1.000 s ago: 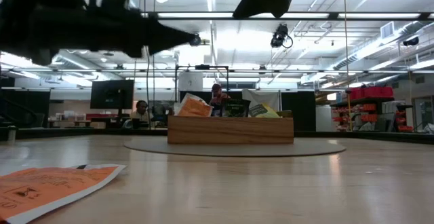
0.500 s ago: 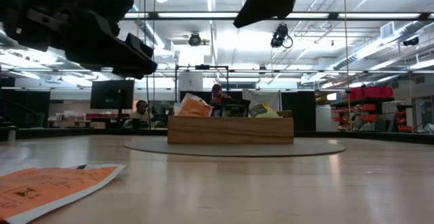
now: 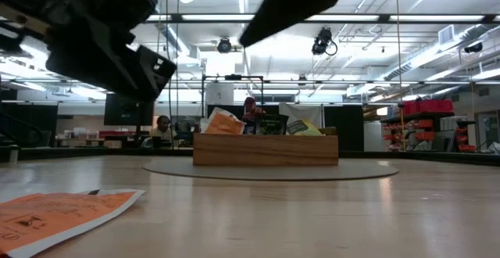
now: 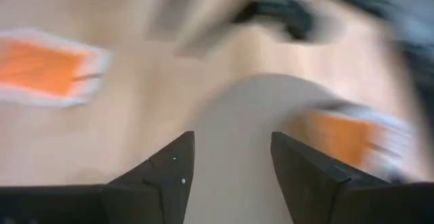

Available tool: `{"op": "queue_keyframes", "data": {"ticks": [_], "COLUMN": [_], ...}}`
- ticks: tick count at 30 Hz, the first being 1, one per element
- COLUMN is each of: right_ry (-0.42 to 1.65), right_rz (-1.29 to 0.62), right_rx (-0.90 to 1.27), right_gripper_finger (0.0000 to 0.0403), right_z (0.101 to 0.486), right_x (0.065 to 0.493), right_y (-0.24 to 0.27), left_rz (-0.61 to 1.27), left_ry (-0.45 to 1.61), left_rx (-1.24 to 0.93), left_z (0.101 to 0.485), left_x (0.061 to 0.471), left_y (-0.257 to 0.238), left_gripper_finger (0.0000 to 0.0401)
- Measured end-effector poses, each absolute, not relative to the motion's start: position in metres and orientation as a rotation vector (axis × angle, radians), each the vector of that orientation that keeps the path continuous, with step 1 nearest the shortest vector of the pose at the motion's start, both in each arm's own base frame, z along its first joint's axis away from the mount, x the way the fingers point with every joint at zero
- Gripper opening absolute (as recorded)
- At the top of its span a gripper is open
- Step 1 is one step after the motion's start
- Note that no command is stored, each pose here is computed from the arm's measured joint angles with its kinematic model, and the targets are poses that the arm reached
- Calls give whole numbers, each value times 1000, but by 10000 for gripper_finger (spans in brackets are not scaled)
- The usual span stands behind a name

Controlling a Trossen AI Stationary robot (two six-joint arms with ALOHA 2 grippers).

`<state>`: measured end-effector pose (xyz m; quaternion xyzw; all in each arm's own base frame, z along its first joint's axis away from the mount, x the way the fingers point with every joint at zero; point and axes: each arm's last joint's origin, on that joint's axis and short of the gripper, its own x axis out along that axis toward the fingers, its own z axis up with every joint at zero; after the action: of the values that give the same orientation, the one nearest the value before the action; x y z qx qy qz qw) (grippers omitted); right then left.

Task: Pick & Place Tea
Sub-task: Put the white tea bag into the left section of the wooden organizer

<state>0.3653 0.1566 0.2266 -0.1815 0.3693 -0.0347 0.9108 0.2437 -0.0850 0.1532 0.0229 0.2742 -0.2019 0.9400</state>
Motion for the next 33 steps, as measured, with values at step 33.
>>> {"op": "queue_keyframes", "data": {"ticks": [33], "right_ry": [1052], "right_rz": [71], "right_rx": [-355], "right_gripper_finger": [203], "right_z": [174], "right_x": [360], "right_y": [166], "left_rz": [-552], "left_ry": [654], "left_rx": [194], "left_z": [142], "left_x": [267], "left_y": [-126], "left_gripper_finger": [127]}}
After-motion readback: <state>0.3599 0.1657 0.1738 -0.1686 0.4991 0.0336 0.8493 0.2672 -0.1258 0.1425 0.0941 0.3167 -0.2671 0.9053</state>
